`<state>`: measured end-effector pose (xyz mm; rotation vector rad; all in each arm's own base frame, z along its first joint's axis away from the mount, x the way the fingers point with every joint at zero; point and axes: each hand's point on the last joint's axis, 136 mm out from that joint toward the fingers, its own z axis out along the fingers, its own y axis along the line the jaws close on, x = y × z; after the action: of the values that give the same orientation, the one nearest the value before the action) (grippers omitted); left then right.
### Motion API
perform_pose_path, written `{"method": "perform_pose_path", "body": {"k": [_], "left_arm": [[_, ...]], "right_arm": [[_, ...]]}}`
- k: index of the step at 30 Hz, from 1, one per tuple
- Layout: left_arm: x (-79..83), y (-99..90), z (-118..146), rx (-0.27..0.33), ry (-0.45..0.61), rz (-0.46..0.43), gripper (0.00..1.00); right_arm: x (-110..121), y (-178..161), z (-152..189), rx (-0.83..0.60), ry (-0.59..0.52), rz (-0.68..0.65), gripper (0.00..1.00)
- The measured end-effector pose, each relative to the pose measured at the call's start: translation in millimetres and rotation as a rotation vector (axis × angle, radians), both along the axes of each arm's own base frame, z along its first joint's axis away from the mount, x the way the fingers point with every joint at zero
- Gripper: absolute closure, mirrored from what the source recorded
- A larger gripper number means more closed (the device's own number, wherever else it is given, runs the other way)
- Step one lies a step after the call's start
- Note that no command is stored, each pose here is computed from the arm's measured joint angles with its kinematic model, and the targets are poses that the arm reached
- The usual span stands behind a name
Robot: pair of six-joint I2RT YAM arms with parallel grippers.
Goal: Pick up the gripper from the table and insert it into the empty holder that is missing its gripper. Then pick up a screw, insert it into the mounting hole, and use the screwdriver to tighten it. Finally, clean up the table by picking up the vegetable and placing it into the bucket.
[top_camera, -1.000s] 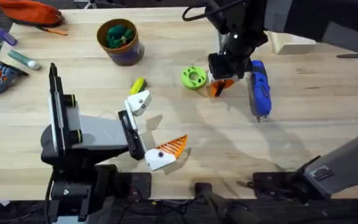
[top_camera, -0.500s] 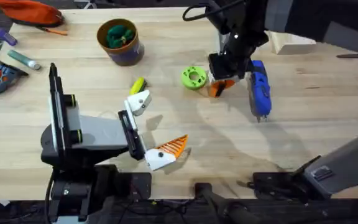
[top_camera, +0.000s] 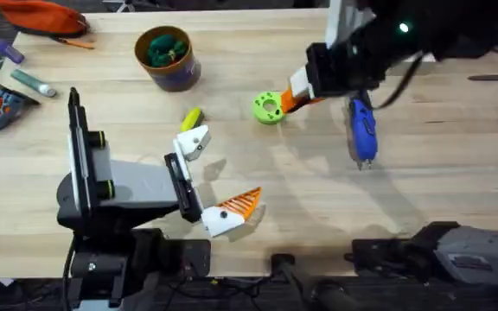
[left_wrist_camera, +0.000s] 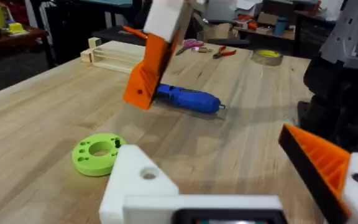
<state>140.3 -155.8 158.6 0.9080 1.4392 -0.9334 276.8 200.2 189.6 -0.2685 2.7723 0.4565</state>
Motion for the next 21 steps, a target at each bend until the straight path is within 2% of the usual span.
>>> {"method": "perform_pose_path", "body": {"k": [6, 11, 12, 13, 21], "left_arm": [[0.0, 0.0, 0, 0.000, 0.000, 0.000, 0.014], [0.0, 0.0, 0, 0.000, 0.000, 0.000, 0.014], [0.0, 0.0, 0, 0.000, 0.000, 0.000, 0.014], [0.0, 0.0, 0, 0.000, 0.000, 0.000, 0.016], [0.0, 0.0, 0, 0.000, 0.000, 0.000, 0.014]], "right_arm": [[-29, 12, -11, 0.163, 0.016, 0.063, 0.985], [-41, 24, -12, 0.361, 0.023, 0.122, 0.985], [-41, 25, -12, 0.401, 0.025, 0.132, 0.985], [-42, 26, -11, 0.520, 0.045, 0.148, 0.985], [-39, 16, -3, 0.748, 0.089, 0.166, 0.986]]}}
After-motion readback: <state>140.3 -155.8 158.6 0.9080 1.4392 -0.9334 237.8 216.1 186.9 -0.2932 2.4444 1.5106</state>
